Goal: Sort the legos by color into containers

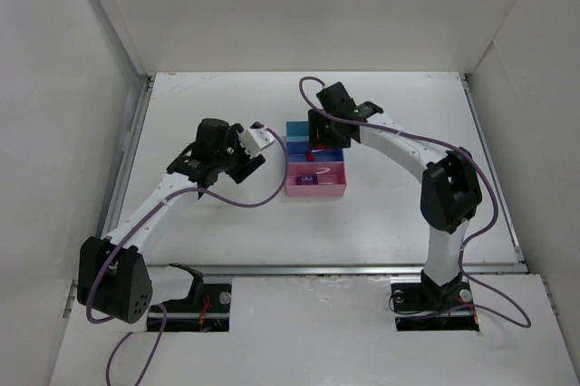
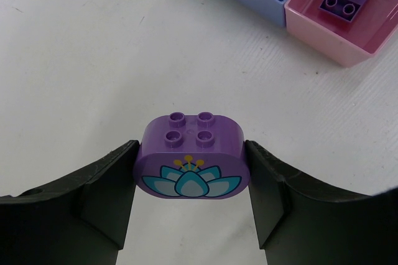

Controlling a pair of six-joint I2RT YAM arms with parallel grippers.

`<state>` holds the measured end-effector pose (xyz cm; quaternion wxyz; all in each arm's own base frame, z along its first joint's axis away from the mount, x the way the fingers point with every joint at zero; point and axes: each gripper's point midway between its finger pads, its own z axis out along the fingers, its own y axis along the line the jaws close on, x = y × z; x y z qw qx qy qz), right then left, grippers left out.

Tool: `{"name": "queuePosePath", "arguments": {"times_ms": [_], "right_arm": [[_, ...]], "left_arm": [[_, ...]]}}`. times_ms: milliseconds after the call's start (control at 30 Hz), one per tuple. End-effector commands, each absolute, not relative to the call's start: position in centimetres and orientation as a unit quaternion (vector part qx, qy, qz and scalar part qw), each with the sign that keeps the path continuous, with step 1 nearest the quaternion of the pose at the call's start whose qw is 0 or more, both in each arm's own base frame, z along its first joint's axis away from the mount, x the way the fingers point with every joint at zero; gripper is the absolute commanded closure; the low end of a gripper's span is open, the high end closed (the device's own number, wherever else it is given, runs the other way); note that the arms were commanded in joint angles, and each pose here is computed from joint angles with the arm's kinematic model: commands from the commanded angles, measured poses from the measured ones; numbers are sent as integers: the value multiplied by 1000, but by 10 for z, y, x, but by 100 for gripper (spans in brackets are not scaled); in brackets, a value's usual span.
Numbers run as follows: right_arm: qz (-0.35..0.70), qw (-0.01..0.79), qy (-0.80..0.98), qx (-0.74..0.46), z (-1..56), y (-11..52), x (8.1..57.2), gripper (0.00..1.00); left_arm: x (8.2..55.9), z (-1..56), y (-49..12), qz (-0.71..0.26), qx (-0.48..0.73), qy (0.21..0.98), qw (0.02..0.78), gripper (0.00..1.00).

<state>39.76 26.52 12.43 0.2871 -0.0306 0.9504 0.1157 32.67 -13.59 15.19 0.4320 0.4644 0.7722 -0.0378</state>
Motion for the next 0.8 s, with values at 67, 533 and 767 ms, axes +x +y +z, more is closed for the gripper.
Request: {"name": "queuePosePath", "arguments": {"times_ms": [67, 533, 767], "right_arm": [[126, 312, 941, -25, 144, 271, 405, 100], [121, 293, 948, -28, 123, 272, 404, 93], [129, 289, 948, -31, 124, 277, 405, 23]], "left_arm": [[332, 170, -137, -34, 453, 760, 464, 100], [332, 168, -137, -36, 450, 762, 465, 100], [337, 175, -139, -34, 448, 757, 473, 100]]}}
